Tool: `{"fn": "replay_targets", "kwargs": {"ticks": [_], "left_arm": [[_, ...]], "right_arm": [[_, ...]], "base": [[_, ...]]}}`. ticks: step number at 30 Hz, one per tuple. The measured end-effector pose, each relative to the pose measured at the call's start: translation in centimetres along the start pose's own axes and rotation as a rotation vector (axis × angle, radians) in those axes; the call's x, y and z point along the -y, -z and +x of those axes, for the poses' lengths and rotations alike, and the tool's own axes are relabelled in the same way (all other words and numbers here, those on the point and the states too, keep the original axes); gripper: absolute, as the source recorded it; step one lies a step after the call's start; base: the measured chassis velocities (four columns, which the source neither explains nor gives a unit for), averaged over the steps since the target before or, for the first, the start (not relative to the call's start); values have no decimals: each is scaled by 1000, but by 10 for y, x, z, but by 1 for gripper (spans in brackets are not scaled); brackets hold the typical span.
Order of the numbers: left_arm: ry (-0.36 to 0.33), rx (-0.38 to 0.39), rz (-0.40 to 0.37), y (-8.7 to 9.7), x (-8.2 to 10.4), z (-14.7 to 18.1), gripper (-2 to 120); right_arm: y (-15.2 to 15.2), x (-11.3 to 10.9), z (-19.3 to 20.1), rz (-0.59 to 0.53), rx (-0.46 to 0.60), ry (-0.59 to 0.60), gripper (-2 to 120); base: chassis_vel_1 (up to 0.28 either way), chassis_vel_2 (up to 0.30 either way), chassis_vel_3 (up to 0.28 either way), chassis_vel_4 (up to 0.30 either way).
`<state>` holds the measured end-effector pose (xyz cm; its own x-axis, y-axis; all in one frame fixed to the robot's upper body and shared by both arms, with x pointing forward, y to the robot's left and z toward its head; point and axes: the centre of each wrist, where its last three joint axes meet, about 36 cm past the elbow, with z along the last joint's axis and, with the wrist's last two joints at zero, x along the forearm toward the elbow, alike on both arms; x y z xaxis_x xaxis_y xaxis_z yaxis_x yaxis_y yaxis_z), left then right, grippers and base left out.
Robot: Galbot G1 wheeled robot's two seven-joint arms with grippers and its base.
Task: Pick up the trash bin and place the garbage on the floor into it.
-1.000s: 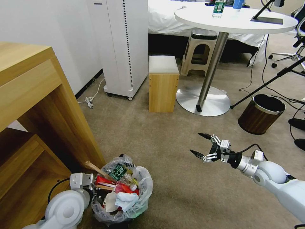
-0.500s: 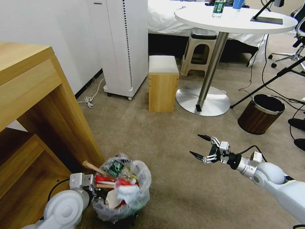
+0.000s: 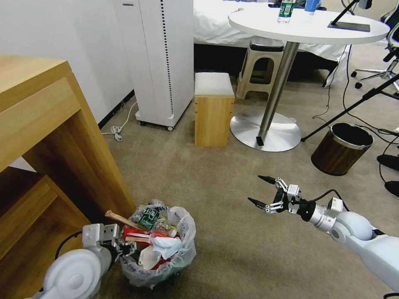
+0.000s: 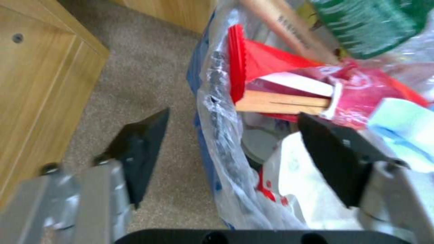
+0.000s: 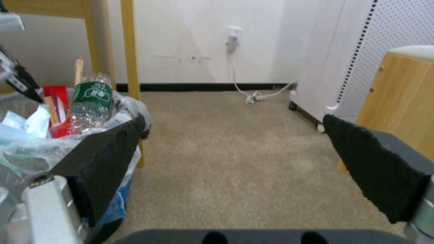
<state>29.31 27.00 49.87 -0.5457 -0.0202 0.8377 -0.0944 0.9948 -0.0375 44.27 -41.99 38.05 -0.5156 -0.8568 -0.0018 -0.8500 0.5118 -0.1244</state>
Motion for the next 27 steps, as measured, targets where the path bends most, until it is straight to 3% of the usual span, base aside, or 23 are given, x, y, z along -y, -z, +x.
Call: {"fn": "replay_targets", "kwargs": {"ticks": [3, 8, 9, 10, 13, 18, 21, 22, 25, 27], "left_arm": [[-2, 17, -5, -3, 0, 17, 95], [2, 73, -6, -4, -1, 33, 99], [7, 126, -10, -6, -2, 40, 100], [7, 126, -10, -6, -2, 40, 100], [57, 269, -33, -20, -9, 48, 100], [82, 340, -67, -41, -10, 51, 100], [125, 521, -154, -62, -18, 36, 100], [125, 521, -154, -62, -18, 36, 100], [142, 684, -139, -73, -26, 17, 100], [145, 706, -138, -75, -27, 14, 100]], "right_arm": [[-1, -1, -2, -2, 5, 0, 100], [0, 1, -1, 4, 20, -25, 100], [4, 2, 0, 9, 51, -69, 100], [4, 2, 0, 9, 51, -69, 100], [12, -5, 10, 5, 122, -174, 100], [8, -21, 28, 2, 137, -230, 100], [2, -37, 39, 1, 151, -273, 100], [2, -37, 39, 1, 151, -273, 100], [9, -51, 45, 9, 192, -375, 100], [12, -54, 46, 12, 198, -412, 100]], "base": [[0, 0, 0, 0], [0, 0, 0, 0], [0, 0, 0, 0], [0, 0, 0, 0], [0, 0, 0, 0], [0, 0, 0, 0], [0, 0, 0, 0], [0, 0, 0, 0], [0, 0, 0, 0], [0, 0, 0, 0]]}}
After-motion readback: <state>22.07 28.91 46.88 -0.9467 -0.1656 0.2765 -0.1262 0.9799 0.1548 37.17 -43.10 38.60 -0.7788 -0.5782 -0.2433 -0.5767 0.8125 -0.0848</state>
